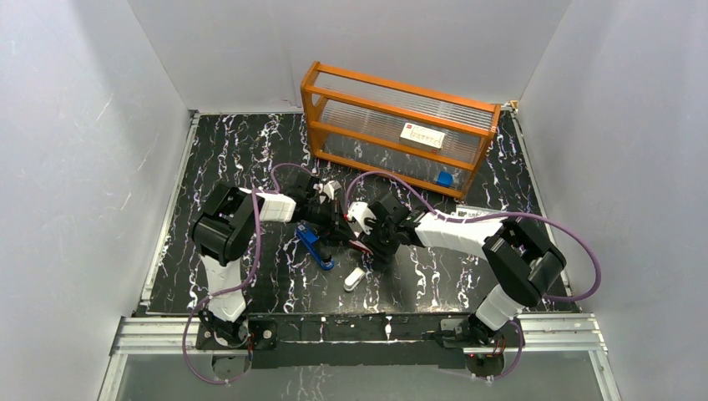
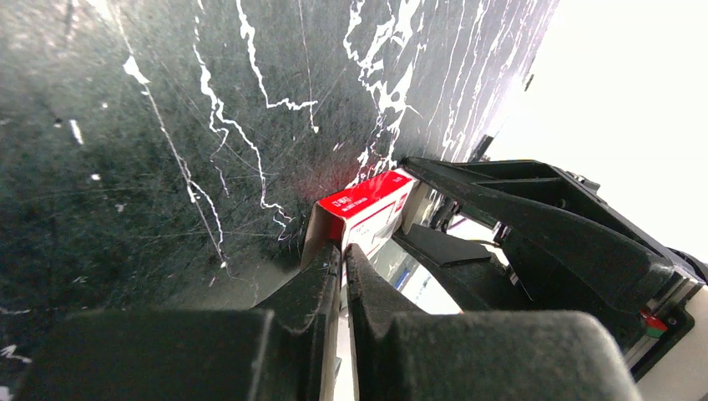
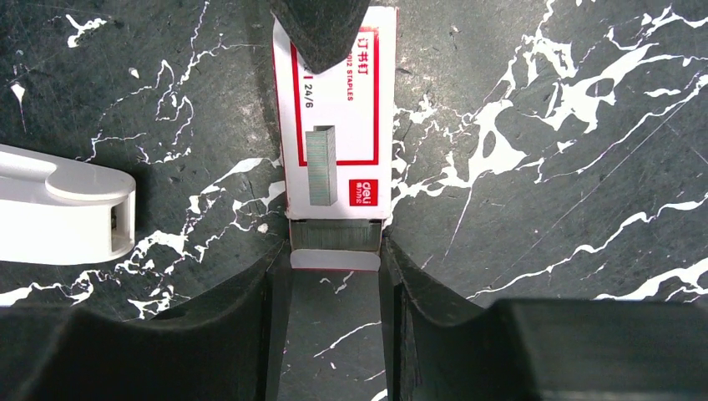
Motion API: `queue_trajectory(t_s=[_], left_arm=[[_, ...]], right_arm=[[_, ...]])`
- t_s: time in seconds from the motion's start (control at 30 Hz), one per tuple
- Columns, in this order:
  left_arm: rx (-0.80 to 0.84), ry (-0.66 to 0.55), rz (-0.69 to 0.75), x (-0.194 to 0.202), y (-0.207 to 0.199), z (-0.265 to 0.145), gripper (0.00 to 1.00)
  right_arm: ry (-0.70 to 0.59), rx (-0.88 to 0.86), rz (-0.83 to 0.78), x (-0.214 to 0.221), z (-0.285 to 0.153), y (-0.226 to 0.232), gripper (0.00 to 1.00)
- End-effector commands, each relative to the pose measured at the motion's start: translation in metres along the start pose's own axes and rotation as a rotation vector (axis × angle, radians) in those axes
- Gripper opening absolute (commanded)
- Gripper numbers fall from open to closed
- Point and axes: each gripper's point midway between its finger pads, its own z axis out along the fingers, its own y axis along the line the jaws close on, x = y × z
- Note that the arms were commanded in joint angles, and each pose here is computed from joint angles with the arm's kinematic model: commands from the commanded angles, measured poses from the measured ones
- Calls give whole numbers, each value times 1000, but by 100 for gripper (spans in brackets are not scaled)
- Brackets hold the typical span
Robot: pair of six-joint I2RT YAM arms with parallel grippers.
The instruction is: Load the staples into the stapler
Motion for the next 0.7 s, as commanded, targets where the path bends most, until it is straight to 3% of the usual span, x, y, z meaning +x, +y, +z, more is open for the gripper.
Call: queue_trajectory(t_s=[0.0,0.4,0.67], left_arm=[[26,-4,9,-7,-4,-7,4],[86,-5,7,-18,-7,-27,1],[87,85,38,-5,2,-34,2]], right_arm=[[84,35,-3,20,7,-6,44],[90,25,-6,22,4,-4,43],[84,25,-13,19,-1,-4,43]])
